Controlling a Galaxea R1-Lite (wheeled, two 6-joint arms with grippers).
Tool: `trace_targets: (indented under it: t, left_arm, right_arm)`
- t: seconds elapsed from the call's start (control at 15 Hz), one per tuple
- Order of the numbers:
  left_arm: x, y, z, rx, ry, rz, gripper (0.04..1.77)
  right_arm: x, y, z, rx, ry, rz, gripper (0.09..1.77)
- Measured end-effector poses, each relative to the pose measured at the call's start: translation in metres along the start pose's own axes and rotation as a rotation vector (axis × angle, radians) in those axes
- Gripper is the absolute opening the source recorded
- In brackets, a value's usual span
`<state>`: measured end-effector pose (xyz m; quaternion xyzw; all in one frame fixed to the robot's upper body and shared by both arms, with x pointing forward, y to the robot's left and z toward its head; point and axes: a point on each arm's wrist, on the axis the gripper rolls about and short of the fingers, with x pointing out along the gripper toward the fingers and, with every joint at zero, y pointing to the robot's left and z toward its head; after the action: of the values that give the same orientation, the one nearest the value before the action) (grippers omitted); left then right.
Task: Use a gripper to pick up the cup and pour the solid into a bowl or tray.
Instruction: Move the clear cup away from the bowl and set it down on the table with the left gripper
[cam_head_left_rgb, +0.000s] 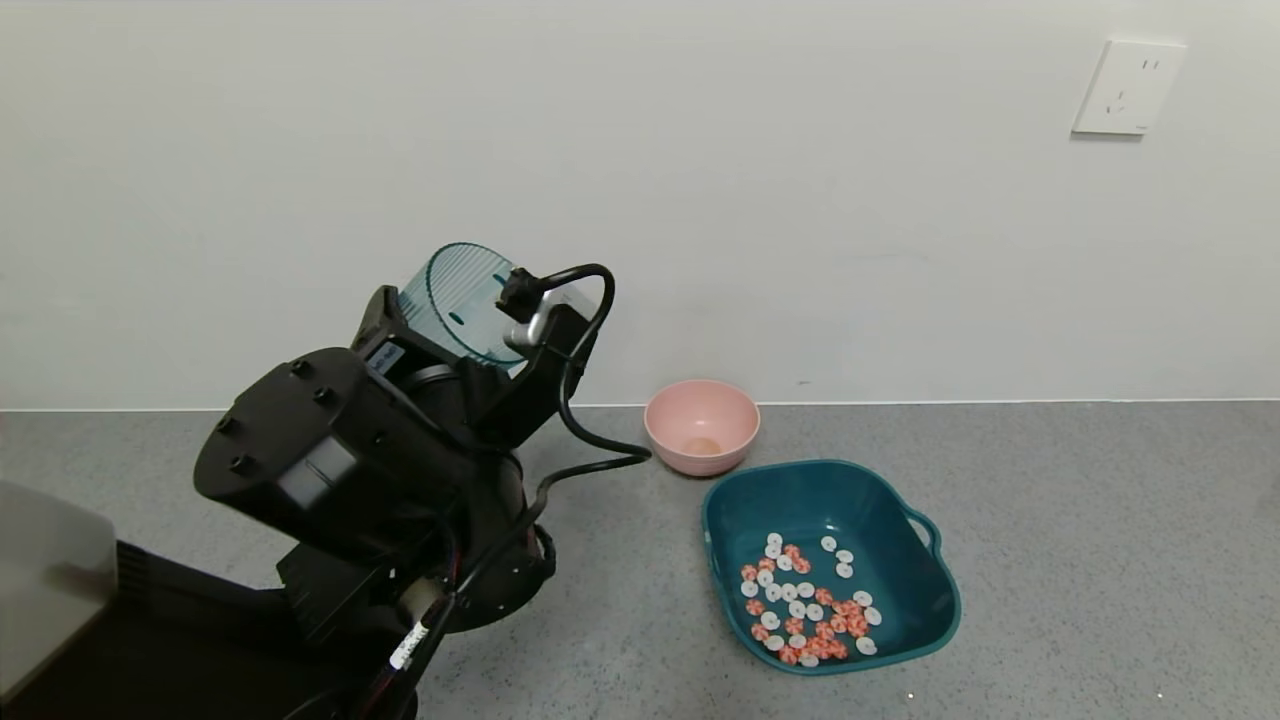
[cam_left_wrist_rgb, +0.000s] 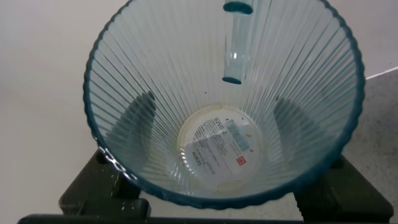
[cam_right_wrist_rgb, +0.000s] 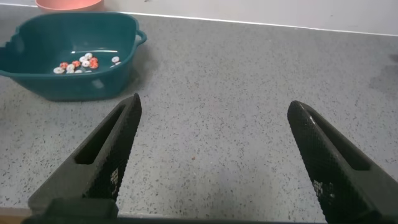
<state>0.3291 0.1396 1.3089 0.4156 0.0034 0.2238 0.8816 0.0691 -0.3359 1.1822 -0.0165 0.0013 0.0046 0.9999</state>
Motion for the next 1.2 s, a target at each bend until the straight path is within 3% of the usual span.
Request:
trace_targets:
  t: [0.33, 0.53, 0.8, 0.93, 1.2]
  left_arm:
    - [0.006, 0.006, -0.036, -0.101, 0.056, 0.007, 1.32]
    - [0.019, 0.017, -0.065, -0.209, 0.091, 0.036, 1.32]
    - [0.022, 0.021, -0.102, -0.403, 0.129, -0.005, 1.31]
    - [0.021, 0.019, -0.116, -0.502, 0.182, -0.055, 1.31]
    - [0.011, 0.018, -0.141, -0.67, 0.277, -0.294, 1.31]
  right_arm:
    - [0.0, 0.0, 0.0, 0.0, 0.0, 0.001, 1.71]
    - [0.0, 0.0, 0.0, 0.0, 0.0, 0.0, 1.71]
    - [0.0, 0.0, 0.0, 0.0, 0.0, 0.001, 1.71]
    - [0.0, 0.0, 0.0, 0.0, 0.0, 0.0, 1.71]
    - [0.0, 0.0, 0.0, 0.0, 0.0, 0.001, 1.71]
